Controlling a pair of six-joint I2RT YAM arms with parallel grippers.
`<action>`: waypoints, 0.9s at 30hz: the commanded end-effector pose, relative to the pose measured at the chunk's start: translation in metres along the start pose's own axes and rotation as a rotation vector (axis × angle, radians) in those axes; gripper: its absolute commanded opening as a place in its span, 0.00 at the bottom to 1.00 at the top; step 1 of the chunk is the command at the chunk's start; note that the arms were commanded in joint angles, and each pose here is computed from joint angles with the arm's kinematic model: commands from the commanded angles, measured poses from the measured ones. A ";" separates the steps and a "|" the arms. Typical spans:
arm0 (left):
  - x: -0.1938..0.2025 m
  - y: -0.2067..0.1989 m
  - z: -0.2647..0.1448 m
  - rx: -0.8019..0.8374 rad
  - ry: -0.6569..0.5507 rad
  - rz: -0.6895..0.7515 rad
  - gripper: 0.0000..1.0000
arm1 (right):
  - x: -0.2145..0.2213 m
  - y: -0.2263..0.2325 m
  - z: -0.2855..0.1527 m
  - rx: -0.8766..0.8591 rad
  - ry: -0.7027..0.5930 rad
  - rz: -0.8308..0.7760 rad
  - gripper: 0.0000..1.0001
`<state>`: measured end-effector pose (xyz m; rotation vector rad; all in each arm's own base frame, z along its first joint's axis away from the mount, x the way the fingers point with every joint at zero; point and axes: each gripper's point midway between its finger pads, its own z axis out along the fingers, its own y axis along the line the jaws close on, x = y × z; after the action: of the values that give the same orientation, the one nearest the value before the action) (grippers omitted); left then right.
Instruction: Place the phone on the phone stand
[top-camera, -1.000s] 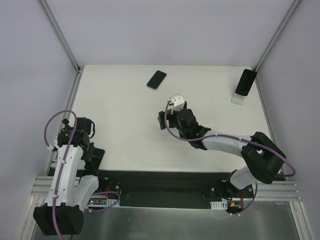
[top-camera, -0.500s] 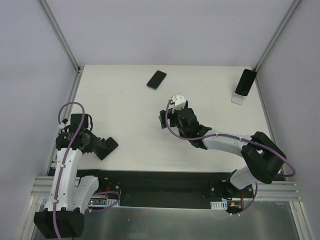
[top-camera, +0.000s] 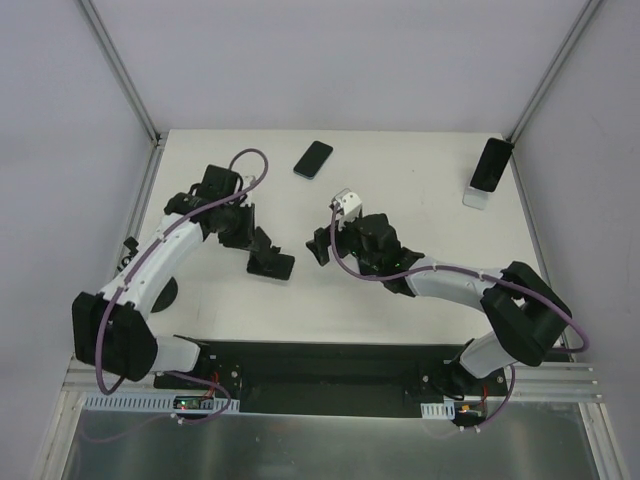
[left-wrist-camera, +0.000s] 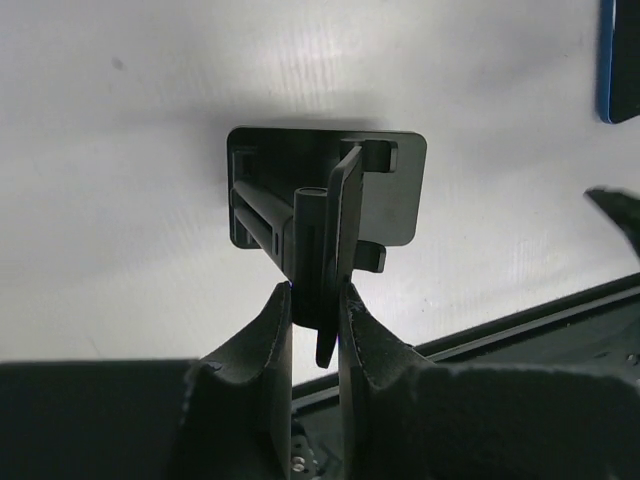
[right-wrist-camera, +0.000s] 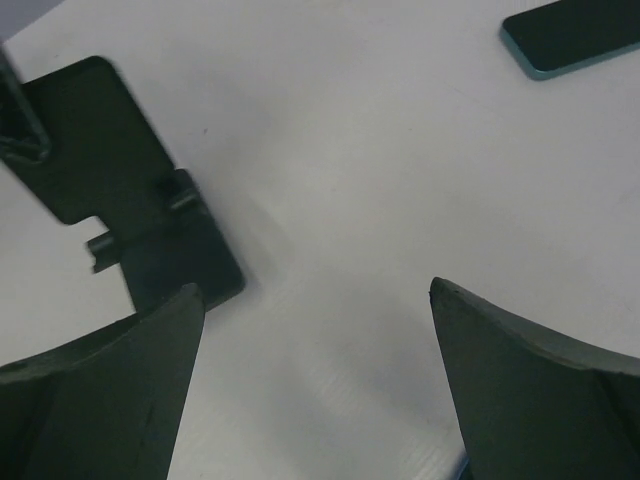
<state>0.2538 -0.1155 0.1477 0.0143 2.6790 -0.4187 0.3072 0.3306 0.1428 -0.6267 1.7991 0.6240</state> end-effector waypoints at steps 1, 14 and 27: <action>-0.031 -0.030 0.011 0.135 0.002 0.278 0.00 | -0.019 0.044 -0.001 -0.250 -0.064 -0.045 0.96; -0.046 -0.047 0.024 0.105 0.001 0.369 0.69 | -0.011 0.071 0.012 -0.412 -0.017 -0.050 0.96; -0.175 -0.038 -0.103 0.332 -0.508 -0.269 0.85 | -0.019 0.081 0.052 -0.261 -0.030 -0.106 0.96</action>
<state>0.3516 -0.1153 0.2867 -0.0776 2.2157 -0.6010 0.2805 0.4094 0.1318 -0.9046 1.7342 0.8668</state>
